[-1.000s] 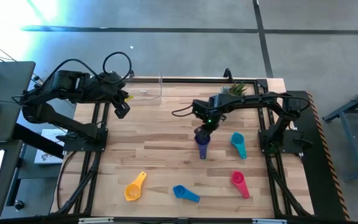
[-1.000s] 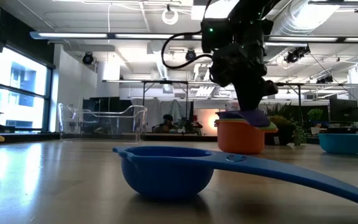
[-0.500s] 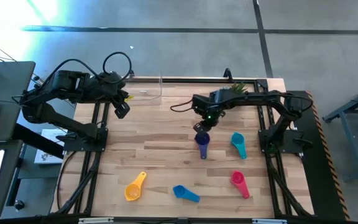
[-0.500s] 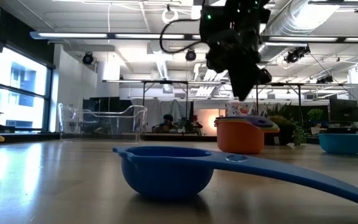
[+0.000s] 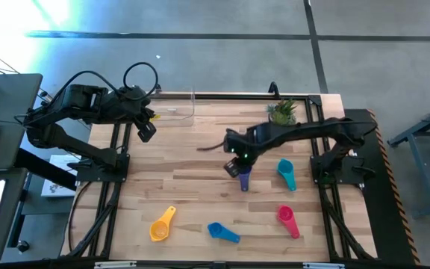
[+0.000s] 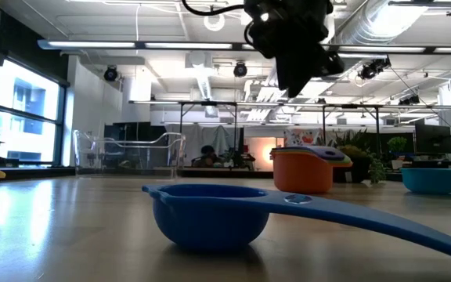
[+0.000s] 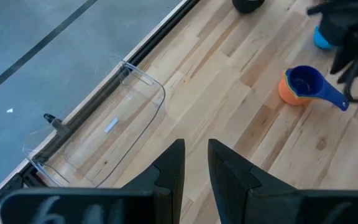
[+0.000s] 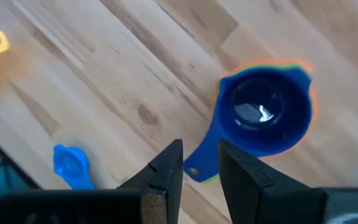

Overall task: Nest measuring cups in basket
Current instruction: Stack the yellow measuring cup on top of the dark blue measuring cup

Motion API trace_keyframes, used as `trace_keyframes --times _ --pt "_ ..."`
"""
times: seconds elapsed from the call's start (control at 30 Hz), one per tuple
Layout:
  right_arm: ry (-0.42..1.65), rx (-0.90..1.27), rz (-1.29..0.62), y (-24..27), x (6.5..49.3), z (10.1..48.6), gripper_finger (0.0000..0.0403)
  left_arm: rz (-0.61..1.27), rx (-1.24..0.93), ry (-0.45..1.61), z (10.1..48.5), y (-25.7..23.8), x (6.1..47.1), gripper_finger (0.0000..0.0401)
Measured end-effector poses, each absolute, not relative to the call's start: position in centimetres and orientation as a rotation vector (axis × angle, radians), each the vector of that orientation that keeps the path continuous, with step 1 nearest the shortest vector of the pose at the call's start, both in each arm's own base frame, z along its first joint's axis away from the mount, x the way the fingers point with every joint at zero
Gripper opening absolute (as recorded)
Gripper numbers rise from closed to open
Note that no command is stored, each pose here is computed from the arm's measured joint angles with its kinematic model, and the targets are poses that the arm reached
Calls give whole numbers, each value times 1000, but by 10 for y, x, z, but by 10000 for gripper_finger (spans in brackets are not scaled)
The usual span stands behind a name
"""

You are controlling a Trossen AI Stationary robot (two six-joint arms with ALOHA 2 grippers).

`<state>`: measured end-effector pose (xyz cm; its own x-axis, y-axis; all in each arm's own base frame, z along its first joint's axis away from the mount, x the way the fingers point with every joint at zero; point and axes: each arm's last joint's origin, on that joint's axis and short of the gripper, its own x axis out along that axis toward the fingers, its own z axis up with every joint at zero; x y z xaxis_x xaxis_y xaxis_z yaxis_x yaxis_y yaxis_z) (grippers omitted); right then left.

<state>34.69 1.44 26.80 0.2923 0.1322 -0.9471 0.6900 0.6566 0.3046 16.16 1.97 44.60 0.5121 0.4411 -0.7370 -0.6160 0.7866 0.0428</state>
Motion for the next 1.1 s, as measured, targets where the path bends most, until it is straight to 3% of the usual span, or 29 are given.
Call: trace_keyframes --times 0.47,1.1 --pt "1202 1006 -555 68 371 234 91 585 -199 840 446 19 162 62" --pt "1302 1023 -727 76 381 185 91 556 -203 851 445 18 162 62"
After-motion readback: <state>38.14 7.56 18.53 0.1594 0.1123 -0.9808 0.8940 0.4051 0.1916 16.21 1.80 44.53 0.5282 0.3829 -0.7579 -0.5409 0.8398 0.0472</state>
